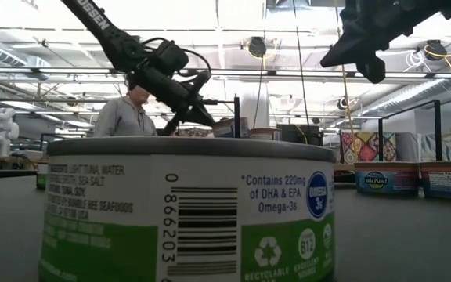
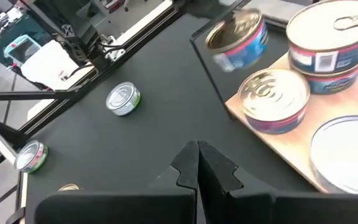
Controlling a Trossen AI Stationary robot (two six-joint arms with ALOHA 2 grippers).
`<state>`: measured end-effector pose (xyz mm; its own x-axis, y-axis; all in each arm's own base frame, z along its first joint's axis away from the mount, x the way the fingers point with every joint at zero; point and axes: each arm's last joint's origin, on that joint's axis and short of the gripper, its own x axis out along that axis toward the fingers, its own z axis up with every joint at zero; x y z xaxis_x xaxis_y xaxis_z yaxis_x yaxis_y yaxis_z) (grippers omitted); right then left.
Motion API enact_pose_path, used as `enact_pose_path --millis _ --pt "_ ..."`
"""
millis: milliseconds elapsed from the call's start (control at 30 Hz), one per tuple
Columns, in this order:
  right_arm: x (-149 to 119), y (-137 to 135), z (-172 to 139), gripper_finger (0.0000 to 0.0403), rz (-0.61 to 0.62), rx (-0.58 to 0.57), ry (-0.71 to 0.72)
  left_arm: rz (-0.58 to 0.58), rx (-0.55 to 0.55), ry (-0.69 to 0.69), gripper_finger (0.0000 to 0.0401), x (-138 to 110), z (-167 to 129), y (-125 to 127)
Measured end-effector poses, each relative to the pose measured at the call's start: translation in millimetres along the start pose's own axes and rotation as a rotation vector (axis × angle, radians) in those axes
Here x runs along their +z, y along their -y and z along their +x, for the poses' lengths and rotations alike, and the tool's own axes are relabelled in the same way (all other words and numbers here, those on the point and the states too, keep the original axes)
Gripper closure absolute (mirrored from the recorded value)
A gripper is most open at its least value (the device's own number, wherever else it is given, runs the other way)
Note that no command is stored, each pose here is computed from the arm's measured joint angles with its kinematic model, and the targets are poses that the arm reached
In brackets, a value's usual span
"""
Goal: Stack canned seafood by type on shelf
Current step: Stack the blue pink tuna can on top of the other blue pink tuna can on the shelf
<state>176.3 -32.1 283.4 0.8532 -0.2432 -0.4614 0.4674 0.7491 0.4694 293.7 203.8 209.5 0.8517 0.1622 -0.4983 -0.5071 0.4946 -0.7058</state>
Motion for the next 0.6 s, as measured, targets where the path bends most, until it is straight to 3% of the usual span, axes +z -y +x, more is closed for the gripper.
enact_pose_path --millis 600 --pt "21 19 51 0.0403 0.037 -0.130 0.132 0.013 -0.014 0.051 0.0401 -10 26 27"
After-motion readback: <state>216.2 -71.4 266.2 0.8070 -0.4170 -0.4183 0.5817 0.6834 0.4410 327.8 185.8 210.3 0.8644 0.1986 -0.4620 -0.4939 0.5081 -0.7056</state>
